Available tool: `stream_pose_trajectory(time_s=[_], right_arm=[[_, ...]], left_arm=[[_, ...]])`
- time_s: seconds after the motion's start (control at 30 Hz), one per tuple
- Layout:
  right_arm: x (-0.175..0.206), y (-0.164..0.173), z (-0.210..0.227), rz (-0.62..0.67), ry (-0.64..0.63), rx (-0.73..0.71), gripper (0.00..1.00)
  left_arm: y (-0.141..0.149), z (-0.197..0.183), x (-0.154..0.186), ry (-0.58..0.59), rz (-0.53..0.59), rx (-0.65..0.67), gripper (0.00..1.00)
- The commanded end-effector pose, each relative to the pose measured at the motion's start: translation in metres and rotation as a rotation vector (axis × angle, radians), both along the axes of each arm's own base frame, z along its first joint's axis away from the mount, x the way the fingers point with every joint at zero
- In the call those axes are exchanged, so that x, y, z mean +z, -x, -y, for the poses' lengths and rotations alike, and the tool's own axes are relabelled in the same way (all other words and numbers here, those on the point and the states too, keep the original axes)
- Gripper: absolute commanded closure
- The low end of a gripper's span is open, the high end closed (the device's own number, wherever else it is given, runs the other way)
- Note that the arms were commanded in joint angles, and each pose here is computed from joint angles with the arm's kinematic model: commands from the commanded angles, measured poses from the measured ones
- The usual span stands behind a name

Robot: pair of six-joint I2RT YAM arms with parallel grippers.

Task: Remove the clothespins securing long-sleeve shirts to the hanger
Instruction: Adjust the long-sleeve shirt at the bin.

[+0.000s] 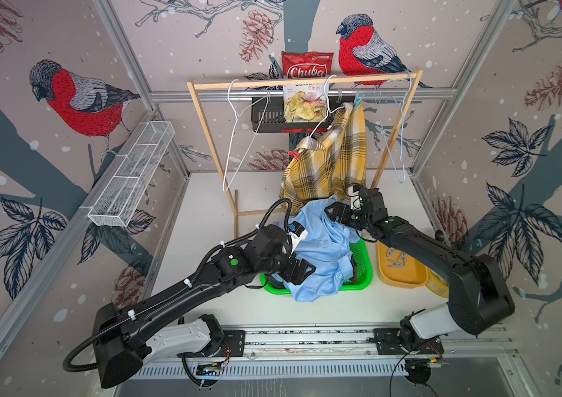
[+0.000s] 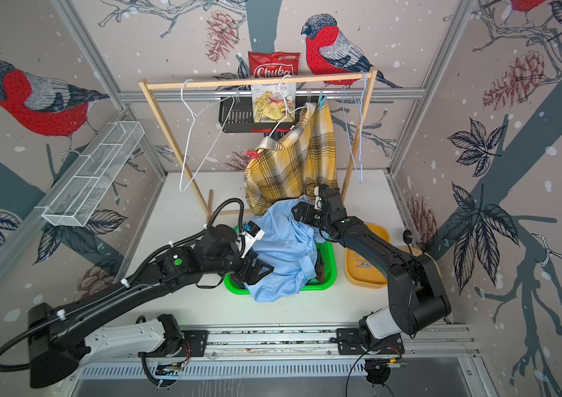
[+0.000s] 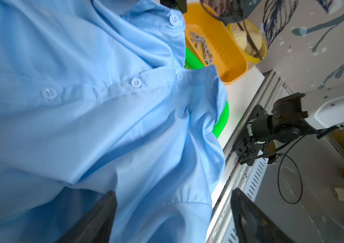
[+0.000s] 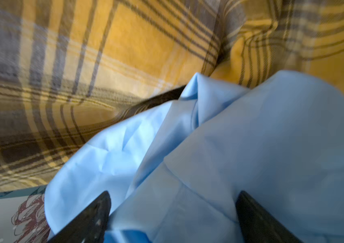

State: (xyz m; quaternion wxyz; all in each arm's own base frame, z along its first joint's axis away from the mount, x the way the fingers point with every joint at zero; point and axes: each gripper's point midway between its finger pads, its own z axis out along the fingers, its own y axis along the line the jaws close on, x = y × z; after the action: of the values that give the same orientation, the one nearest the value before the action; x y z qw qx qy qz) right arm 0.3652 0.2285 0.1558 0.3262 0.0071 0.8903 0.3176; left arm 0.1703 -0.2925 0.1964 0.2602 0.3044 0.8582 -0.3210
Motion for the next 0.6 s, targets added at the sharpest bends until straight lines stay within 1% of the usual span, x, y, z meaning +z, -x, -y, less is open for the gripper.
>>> stream_pose_trajectory(time_s=[0.0,0.1,0.13,0.23,0.3,0.43,0.57], right_arm=[[-0.01,0.017,-0.009,-0.04,-0.035,0.037,0.18],[-0.018,0.038,-0.014,-0.072,-0.045,0.067,0.26],[-0.021,0.046,-0.014,-0.083,-0.041,0.074,0.27],[-0.029,0.065,-0.015,-0.12,-0.041,0.099,0.29],[-0.035,0.075,-0.014,-0.147,-0.041,0.109,0.29],[-0.054,0.095,-0.012,-0.2,-0.022,0.131,0.29],[-0.086,0.106,-0.005,-0.261,0.013,0.122,0.3]], left_arm=[[-0.011,0.019,-0.002,0.064,-0.018,0.032,0.18],[-0.027,0.018,-0.025,-0.017,-0.025,0.099,0.2],[-0.035,0.015,-0.034,-0.063,-0.012,0.139,0.21],[-0.062,-0.002,-0.056,-0.214,0.04,0.269,0.21],[-0.076,-0.011,-0.065,-0.272,0.072,0.345,0.21],[-0.098,-0.025,-0.08,-0.36,0.116,0.469,0.21],[-0.105,-0.036,-0.108,-0.412,0.115,0.549,0.2]])
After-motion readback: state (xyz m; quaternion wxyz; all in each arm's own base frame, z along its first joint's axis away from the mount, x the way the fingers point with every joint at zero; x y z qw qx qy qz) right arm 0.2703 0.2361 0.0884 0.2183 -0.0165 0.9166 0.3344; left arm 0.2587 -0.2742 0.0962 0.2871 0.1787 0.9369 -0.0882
